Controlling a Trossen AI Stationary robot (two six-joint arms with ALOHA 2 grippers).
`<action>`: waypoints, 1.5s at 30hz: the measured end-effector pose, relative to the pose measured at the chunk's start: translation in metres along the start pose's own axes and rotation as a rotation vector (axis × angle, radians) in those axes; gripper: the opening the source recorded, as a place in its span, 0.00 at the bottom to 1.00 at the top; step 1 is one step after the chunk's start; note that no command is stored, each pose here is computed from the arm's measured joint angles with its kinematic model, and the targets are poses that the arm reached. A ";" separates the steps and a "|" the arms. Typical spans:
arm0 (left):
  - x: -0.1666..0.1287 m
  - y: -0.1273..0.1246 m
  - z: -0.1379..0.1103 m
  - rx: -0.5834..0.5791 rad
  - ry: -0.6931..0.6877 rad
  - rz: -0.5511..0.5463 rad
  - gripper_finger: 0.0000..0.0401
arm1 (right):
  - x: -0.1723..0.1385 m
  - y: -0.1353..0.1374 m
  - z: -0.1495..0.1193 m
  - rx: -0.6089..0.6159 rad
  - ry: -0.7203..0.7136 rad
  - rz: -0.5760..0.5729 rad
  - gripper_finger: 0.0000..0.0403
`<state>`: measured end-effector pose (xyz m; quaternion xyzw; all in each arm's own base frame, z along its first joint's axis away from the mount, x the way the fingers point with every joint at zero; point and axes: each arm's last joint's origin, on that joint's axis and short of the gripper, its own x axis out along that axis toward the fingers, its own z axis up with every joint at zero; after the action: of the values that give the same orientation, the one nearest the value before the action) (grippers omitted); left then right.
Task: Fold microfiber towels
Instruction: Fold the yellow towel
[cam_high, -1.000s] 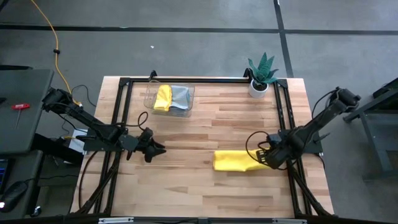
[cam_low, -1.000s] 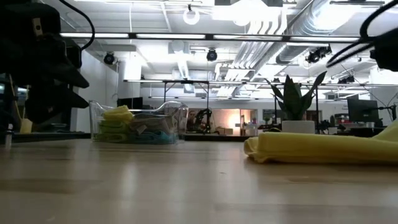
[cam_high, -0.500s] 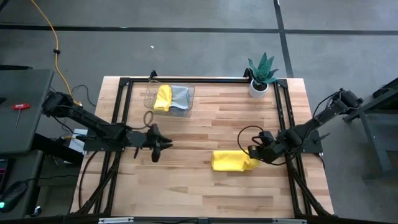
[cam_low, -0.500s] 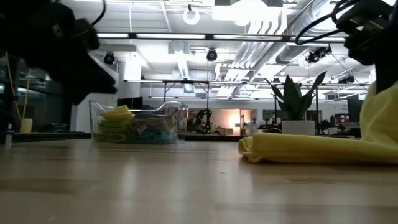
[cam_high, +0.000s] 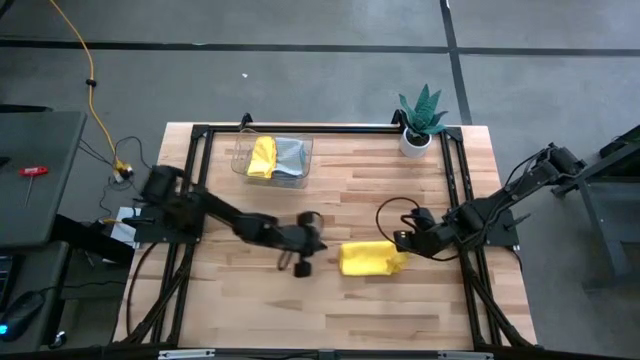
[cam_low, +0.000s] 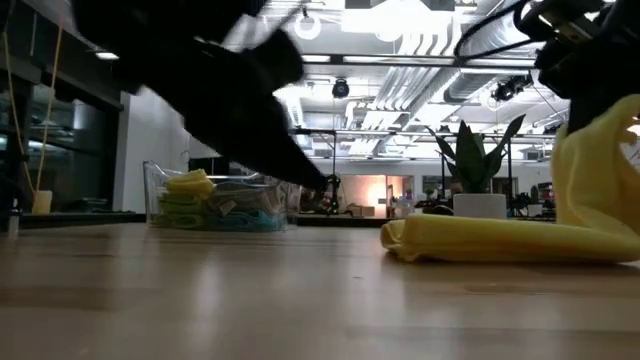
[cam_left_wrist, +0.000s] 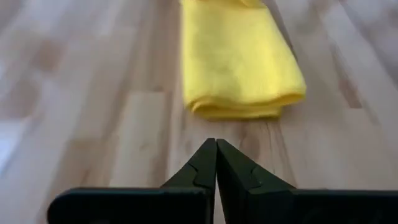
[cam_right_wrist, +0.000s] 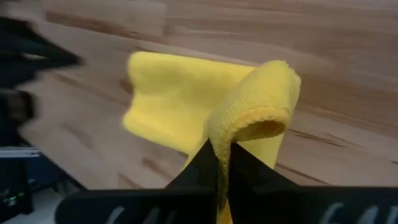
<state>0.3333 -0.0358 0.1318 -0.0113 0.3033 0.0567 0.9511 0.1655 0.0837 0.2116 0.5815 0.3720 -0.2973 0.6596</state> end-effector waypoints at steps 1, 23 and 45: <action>0.011 -0.002 0.002 0.021 0.011 -0.010 0.00 | 0.000 0.002 0.000 -0.008 -0.005 0.017 0.00; 0.083 0.008 0.014 0.054 0.122 -0.023 0.00 | 0.038 0.034 -0.018 -0.098 0.003 0.212 0.00; 0.082 0.012 0.015 0.025 0.132 -0.026 0.00 | 0.108 0.052 -0.008 0.020 -0.087 0.291 0.01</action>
<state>0.4069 -0.0146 0.0965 -0.0071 0.3661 0.0396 0.9297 0.2661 0.1040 0.1490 0.6223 0.2517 -0.2271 0.7056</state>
